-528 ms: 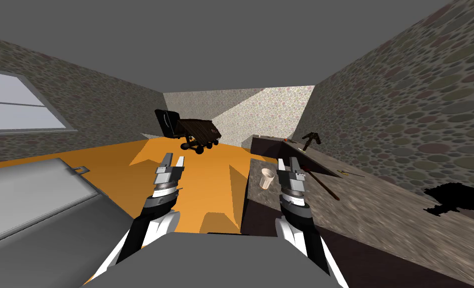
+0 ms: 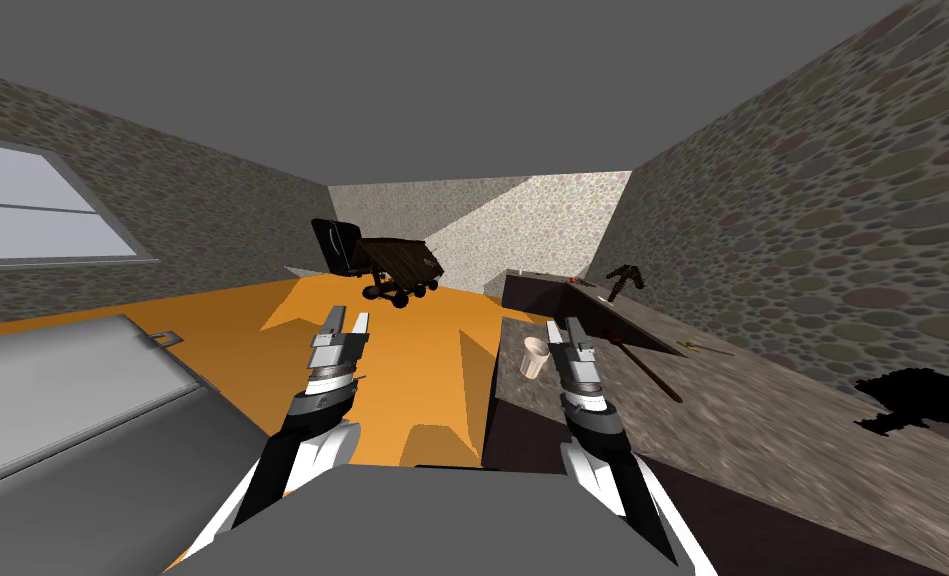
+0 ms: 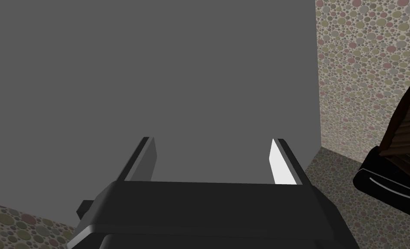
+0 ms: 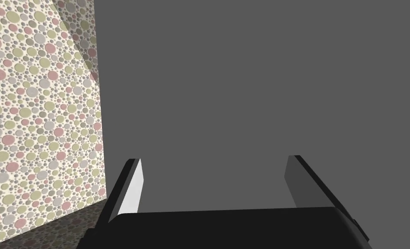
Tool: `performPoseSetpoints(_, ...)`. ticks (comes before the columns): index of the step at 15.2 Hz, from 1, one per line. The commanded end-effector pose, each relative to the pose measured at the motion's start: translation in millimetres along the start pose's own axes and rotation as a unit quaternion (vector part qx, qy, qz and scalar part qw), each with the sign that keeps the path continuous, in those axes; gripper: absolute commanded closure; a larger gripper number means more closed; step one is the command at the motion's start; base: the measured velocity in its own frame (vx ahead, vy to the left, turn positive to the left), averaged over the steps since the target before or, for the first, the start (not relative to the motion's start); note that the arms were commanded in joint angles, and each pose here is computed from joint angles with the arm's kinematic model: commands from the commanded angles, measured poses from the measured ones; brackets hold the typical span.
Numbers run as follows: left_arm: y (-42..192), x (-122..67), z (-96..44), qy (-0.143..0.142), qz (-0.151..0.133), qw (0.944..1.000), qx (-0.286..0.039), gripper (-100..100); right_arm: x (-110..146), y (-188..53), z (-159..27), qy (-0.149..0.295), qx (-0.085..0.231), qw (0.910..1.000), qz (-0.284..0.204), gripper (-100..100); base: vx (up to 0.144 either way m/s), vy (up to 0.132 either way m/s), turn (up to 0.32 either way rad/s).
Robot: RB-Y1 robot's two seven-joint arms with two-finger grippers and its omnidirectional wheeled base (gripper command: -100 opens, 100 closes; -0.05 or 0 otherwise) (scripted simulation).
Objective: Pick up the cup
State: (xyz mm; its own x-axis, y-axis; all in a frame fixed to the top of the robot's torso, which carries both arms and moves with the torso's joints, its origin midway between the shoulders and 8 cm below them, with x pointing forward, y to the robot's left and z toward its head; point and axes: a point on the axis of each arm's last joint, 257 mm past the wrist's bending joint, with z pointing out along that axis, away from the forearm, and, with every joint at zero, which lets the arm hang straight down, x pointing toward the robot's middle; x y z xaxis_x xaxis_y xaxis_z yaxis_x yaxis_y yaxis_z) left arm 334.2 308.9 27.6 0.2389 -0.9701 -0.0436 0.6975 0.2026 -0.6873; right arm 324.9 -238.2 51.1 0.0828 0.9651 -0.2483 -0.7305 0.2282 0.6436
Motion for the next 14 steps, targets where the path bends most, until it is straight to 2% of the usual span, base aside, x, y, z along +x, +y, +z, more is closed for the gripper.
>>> performPoseSetpoints(1,0.0,0.0,0.0,0.000,0.000,1.0000,0.000,0,7.3,-8.9,-3.6,0.029,0.007,0.9994,-0.017,-100,0.000,0.000,0.000)
performPoseSetpoints(5,0.0,0.0,0.0,0.000,0.000,1.0000,0.000,0,17.4,-23.9,-10.9,0.078,0.019,0.9957,-0.046,-100,0.000,0.000,0.000)
performPoseSetpoints(7,0.0,0.0,0.0,0.000,0.000,1.0000,0.000,0,20.5,-24.0,-11.7,0.092,0.019,0.9944,-0.050,-100,-0.002,-0.002,0.011)
performPoseSetpoints(10,0.0,0.0,0.0,0.000,0.000,1.0000,0.000,0,27.1,-41.4,-21.2,0.138,0.031,0.9866,-0.082,-100,-0.002,0.000,0.009)
performPoseSetpoints(12,0.0,0.0,0.0,0.000,0.000,1.0000,0.000,0,30.4,-41.7,-22.5,0.154,0.030,0.9838,-0.087,-100,-0.003,-0.001,0.017)
performPoseSetpoints(14,0.0,0.0,0.0,0.000,0.000,1.0000,0.000,0,33.5,-51.3,-28.6,0.183,0.036,0.9767,-0.105,-100,-0.001,0.005,0.016)
